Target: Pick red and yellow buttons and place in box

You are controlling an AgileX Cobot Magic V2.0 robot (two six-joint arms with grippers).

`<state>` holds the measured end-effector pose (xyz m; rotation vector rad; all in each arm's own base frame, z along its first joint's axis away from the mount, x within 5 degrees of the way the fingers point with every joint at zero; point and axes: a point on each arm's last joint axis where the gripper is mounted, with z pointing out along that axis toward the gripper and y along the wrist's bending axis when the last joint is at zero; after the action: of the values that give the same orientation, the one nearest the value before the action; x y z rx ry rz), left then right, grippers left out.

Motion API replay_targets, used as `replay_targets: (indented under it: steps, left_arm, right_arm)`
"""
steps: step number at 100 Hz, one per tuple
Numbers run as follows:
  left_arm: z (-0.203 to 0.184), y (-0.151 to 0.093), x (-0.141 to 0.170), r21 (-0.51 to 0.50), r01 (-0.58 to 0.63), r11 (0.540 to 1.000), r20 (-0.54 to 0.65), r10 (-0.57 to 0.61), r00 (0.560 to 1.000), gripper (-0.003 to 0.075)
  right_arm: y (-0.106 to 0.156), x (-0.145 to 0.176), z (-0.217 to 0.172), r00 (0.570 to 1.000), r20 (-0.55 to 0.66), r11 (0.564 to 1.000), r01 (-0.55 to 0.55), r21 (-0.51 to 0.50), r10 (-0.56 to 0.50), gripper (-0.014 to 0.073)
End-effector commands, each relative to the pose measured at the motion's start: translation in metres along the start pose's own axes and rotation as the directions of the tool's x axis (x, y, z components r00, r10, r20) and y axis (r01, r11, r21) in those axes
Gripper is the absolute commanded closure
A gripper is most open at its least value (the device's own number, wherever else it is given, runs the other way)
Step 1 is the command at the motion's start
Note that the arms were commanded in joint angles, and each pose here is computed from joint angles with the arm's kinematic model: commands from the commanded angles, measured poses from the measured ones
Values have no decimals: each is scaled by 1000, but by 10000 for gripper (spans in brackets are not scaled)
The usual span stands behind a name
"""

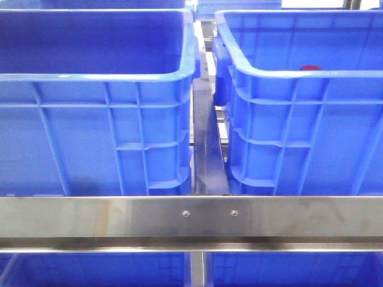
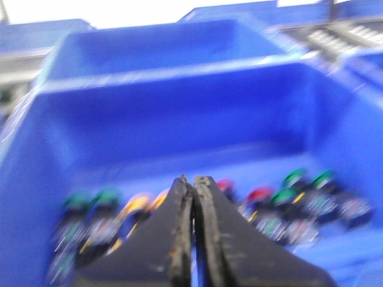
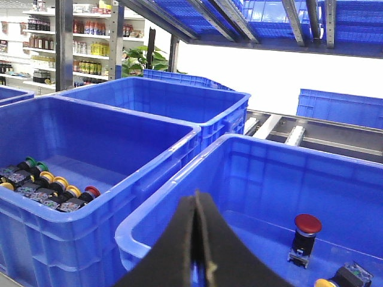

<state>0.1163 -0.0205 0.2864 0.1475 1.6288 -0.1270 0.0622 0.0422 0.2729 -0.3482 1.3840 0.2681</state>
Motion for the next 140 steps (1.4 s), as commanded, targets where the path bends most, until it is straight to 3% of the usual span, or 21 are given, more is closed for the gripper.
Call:
replay_targets:
  steps: [1, 35, 51, 54, 65, 140]
  left_arm:
    - [-9, 7, -4, -59, 39, 998, 23, -37, 999, 739]
    - [-44, 17, 59, -234, 49, 971, 27, -44, 999, 739]
    - [-54, 15, 96, -250, 87, 964, 88, -67, 994, 739]
    - [-57, 14, 100, -256, 78, 964, 45, -69, 997, 739]
    - [-58, 14, 99, -256, 38, 966, 47, -26, 999, 739]
    - [-58, 14, 99, -256, 40, 966, 49, -28, 998, 739]
  right_arm:
    - [-1, -11, 1, 998, 48, 999, -34, -3, 34, 655]
    - [-1, -11, 1, 998, 48, 999, -34, -3, 34, 655]
    - [-1, -11, 1, 998, 48, 999, -34, -3, 34, 655]
    - [-1, -11, 1, 998, 48, 999, -34, -3, 34, 655]
    - [0, -11, 1, 998, 49, 999, -33, -2, 33, 655]
    - [0, -11, 1, 998, 50, 999, -32, -2, 33, 655]
